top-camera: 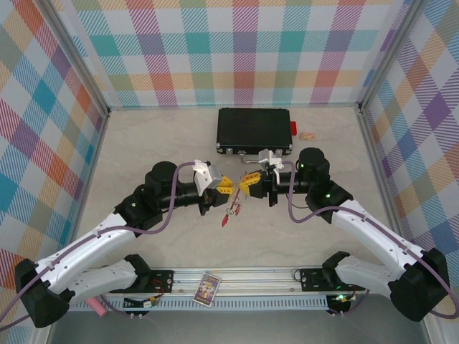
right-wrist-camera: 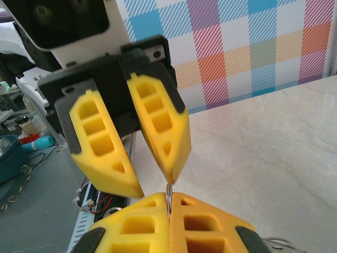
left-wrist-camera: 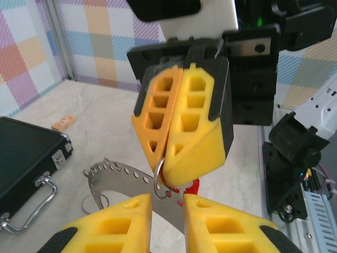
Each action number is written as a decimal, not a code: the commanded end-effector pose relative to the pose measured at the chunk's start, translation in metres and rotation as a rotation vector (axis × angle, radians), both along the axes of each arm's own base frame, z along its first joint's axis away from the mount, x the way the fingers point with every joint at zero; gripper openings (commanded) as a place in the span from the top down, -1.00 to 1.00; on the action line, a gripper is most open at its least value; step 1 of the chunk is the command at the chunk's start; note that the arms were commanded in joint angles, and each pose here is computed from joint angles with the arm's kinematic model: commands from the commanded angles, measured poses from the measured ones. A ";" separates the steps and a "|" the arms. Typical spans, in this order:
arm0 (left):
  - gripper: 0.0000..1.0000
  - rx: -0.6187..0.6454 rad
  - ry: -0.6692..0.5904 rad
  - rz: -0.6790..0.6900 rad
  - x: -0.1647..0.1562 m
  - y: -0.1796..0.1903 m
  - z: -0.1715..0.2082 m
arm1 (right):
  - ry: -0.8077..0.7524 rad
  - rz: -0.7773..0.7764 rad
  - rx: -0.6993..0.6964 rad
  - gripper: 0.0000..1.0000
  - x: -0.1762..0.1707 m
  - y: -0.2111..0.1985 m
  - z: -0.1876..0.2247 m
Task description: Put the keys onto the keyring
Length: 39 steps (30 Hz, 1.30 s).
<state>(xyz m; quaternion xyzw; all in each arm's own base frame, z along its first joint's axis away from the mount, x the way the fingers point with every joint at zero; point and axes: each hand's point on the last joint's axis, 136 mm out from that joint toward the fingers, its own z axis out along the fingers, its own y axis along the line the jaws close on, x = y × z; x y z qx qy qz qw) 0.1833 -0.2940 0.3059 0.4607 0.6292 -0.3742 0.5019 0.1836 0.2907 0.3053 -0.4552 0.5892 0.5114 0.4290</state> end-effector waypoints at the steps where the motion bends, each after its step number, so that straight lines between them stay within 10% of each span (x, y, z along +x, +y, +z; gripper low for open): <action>1: 0.58 -0.021 -0.015 -0.040 -0.005 -0.004 0.012 | -0.063 0.040 0.053 1.00 -0.008 -0.001 0.022; 33: 1.00 -0.109 -0.034 -0.112 -0.010 -0.014 0.025 | -0.019 0.106 0.085 1.00 -0.016 0.001 0.023; 39: 1.00 -0.110 -0.043 -0.093 -0.008 -0.012 0.027 | -0.034 0.028 0.073 0.49 -0.009 -0.004 0.020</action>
